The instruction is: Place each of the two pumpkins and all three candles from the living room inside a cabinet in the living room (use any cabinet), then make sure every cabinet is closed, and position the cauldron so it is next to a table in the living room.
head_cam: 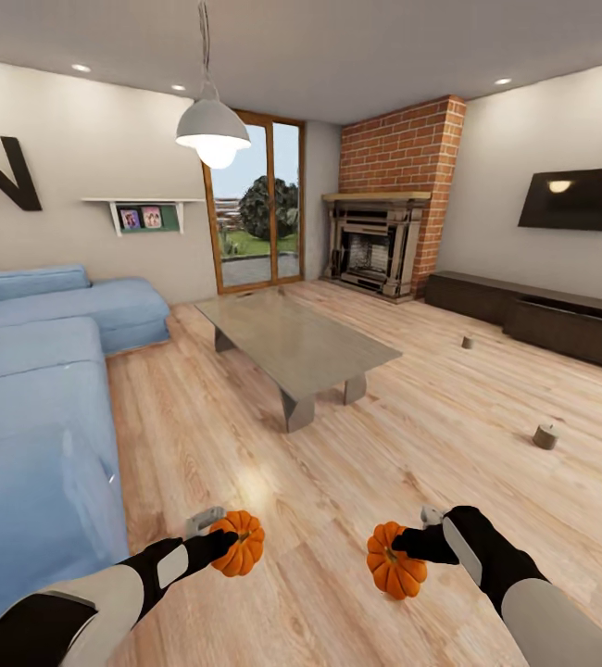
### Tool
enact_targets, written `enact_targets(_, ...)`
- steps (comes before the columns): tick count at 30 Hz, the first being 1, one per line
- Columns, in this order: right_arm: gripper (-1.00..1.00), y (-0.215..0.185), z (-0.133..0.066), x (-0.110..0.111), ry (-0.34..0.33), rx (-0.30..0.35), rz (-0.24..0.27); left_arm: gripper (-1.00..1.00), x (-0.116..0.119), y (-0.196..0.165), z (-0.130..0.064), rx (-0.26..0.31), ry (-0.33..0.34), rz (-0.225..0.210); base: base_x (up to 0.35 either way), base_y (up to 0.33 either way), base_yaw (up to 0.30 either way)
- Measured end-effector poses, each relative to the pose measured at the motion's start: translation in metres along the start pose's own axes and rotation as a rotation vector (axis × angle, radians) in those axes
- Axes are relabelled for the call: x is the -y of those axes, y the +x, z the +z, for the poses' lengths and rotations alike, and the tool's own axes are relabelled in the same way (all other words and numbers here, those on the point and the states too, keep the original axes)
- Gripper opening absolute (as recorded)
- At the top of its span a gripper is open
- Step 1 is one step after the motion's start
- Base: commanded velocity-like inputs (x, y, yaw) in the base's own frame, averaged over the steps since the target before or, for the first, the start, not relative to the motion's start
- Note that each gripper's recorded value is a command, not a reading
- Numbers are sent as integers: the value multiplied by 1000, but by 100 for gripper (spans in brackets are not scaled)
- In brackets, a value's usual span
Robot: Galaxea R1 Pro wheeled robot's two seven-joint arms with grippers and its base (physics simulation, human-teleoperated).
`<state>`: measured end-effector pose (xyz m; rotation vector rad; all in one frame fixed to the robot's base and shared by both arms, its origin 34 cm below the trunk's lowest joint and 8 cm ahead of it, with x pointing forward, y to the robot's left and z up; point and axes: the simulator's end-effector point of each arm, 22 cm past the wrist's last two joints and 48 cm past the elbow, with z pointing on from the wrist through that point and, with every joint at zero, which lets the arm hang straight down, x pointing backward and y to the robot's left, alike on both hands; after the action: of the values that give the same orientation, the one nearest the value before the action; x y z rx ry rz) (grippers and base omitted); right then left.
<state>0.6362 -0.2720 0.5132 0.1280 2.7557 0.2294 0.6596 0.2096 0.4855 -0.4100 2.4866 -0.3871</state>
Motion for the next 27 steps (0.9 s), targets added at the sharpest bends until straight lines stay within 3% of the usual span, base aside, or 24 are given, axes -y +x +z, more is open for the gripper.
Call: enact_targets(27, -100, -31, -52, -10, 2, 12, -3, -100, 27, -37, -41, 11, 7, 8, 0, 0, -283)
